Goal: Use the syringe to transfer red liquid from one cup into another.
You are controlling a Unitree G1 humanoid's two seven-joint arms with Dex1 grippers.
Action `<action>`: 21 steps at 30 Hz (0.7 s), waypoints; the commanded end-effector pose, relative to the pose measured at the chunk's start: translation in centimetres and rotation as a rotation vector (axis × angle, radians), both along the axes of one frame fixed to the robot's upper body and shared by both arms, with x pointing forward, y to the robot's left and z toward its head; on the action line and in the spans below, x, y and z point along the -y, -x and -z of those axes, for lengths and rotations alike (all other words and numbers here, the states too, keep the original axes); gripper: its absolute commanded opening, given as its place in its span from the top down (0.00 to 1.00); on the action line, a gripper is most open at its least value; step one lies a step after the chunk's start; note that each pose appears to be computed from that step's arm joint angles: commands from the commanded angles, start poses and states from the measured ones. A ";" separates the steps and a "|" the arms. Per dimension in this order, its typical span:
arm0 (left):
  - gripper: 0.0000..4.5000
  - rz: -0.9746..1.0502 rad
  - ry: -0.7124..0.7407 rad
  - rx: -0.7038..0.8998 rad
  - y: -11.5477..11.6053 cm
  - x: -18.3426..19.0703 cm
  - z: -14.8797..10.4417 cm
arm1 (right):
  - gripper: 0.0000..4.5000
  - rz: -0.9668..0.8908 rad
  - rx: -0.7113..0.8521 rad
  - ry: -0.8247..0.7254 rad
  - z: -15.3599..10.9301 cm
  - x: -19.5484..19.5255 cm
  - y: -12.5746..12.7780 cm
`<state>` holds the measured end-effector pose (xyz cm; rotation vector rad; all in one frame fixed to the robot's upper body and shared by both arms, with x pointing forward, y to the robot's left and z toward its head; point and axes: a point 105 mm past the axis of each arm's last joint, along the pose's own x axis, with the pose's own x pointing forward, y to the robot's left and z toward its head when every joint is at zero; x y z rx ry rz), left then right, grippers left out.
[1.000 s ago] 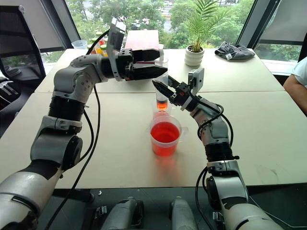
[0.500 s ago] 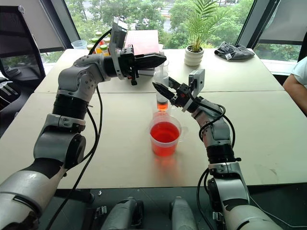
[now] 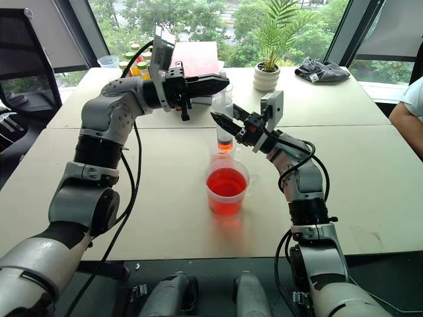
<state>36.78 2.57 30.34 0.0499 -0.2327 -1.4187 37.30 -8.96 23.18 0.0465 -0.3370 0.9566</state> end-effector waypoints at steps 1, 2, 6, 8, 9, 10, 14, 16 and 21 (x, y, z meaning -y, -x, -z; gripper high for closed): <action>0.99 0.031 -0.069 -0.031 0.5 1.2 2.3 | 0.69 -0.007 0.189 -0.085 -6.0 0.3 1.4; 0.99 0.031 -0.068 -0.038 0.5 1.2 2.4 | 0.69 -0.007 0.191 -0.086 -6.2 0.3 1.4; 0.99 0.031 -0.070 -0.066 0.7 1.2 3.3 | 0.69 -0.007 0.200 -0.092 -6.7 0.4 1.4; 0.99 0.030 -0.074 -0.078 0.7 1.2 3.7 | 0.69 -0.007 0.203 -0.093 -6.9 0.4 1.5; 0.99 0.029 -0.077 -0.081 0.8 1.2 3.9 | 0.69 -0.007 0.204 -0.093 -6.9 0.4 1.5; 0.99 0.028 -0.079 -0.085 0.8 1.1 4.0 | 0.69 -0.007 0.204 -0.094 -7.0 0.4 1.5; 0.99 0.020 -0.085 -0.090 0.7 1.0 4.4 | 0.69 -0.006 0.209 -0.096 -7.3 0.5 1.4; 0.99 0.016 -0.087 -0.092 0.7 1.0 4.5 | 0.69 -0.006 0.211 -0.097 -7.4 0.5 1.4; 0.99 0.016 -0.092 -0.095 0.8 0.9 4.6 | 0.69 -0.009 0.214 -0.097 -7.6 0.4 1.3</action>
